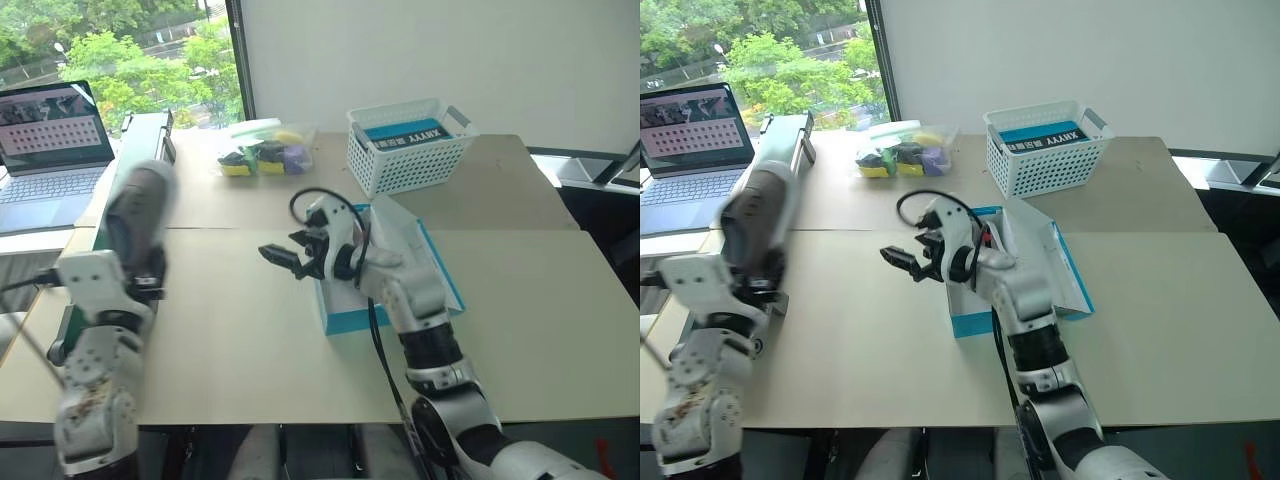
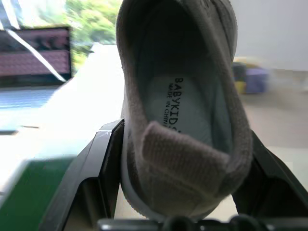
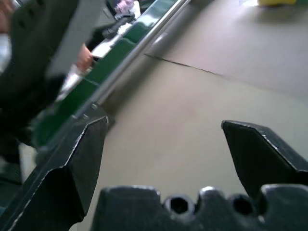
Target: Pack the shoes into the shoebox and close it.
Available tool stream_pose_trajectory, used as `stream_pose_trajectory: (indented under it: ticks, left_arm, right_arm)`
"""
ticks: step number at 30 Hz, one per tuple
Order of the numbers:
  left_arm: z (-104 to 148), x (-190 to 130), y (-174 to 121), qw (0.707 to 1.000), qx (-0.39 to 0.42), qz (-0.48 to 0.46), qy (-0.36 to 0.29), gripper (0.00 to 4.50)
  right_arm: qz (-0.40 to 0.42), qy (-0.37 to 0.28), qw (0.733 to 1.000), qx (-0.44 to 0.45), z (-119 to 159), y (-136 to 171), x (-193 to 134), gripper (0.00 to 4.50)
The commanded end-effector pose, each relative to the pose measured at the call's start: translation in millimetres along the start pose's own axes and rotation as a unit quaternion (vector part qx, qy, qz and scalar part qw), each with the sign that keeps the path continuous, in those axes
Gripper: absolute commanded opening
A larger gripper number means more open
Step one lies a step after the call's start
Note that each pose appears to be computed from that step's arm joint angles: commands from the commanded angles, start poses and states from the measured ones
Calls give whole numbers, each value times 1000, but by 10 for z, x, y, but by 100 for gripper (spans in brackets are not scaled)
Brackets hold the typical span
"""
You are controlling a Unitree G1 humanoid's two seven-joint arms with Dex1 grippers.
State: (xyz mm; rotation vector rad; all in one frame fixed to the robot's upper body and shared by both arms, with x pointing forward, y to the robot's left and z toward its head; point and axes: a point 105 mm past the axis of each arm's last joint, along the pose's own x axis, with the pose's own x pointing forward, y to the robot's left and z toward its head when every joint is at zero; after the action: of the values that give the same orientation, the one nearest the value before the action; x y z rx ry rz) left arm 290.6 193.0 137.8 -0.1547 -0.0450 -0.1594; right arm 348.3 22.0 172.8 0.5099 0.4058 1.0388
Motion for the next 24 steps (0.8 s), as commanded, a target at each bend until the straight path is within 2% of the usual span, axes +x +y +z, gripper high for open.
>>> stream_pose_trajectory:
  ticks: [1, 6, 18, 19, 20, 24]
  left_arm:
    - [100, -23, -397, 996, -18, -87, -12, 265]
    - [84, 22, -576, 992, -26, -124, -4, 265]
    - [85, 50, -603, 990, -19, -139, 2, 265]
    - [87, 52, -602, 990, -19, -140, 2, 264]
    - [89, 54, -600, 990, -19, -139, 2, 264]
    - [84, 57, -580, 991, -16, -136, 3, 264]
  right_arm:
    - [75, -22, 995, 59, 179, 306, 17, 450]
    - [58, -26, 995, 73, 195, 267, -8, 450]
    - [52, -56, 993, 93, 256, 268, -53, 450]
    - [52, -59, 992, 94, 263, 269, -58, 399]
    - [53, -62, 992, 95, 270, 274, -63, 380]
    - [61, -68, 991, 97, 290, 310, -72, 242]
